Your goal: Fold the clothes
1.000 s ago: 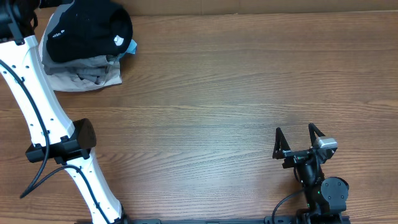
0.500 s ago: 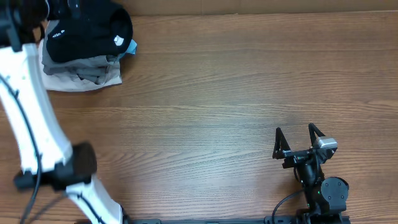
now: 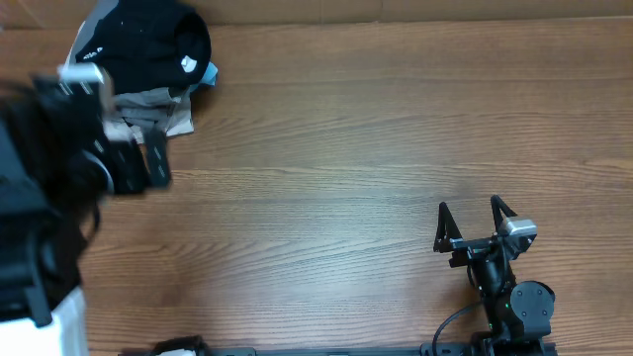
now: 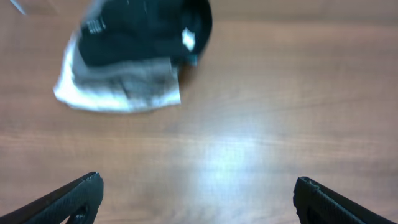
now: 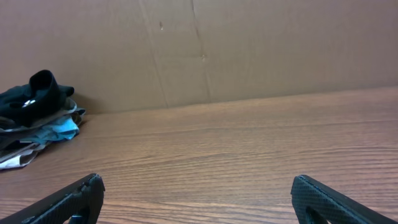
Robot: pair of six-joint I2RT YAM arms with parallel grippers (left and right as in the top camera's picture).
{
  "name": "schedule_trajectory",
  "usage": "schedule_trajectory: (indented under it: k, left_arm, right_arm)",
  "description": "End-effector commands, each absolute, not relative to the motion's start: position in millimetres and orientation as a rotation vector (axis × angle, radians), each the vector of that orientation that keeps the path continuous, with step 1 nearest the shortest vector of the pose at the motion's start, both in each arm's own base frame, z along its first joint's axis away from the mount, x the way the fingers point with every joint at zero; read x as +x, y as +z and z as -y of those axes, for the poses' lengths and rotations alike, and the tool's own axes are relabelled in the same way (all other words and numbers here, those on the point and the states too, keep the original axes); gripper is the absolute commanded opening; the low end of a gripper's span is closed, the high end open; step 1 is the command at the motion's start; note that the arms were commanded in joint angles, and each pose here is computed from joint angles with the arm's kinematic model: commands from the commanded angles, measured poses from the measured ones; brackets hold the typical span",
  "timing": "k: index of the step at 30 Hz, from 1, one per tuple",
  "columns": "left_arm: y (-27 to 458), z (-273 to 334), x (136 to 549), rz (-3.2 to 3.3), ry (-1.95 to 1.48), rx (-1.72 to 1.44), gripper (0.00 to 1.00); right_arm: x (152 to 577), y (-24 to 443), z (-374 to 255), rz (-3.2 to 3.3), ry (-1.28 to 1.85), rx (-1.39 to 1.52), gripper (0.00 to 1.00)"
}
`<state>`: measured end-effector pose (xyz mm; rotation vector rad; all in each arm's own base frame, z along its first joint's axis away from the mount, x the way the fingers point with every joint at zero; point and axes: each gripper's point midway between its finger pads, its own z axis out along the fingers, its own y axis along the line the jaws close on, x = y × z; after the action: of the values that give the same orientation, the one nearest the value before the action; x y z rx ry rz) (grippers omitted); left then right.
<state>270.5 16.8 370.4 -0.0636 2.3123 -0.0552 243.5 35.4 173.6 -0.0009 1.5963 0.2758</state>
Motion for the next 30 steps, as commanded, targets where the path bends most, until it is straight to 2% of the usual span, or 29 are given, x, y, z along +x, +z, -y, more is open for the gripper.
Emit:
schedule_trajectory:
  k: [1, 9, 16, 30]
  left_arm:
    - [334, -14, 247, -2.335, -0.047, -0.077, 1.0]
    - [306, 26, 253, -1.991, -0.262, 0.099, 1.0]
    - [279, 41, 251, -1.665, -0.262, 0.186, 1.0]
    - [213, 15, 243, -1.512, -0.148, 0.021, 1.0]
  right_arm:
    - [243, 171, -37, -1.594, 0.281, -0.006, 1.0]
    - [243, 171, -37, -1.594, 0.281, -0.006, 1.0]
    - [243, 171, -37, -1.594, 0.281, -0.006, 1.0]
    - [243, 171, -37, -1.594, 0.281, -0.006, 1.0]
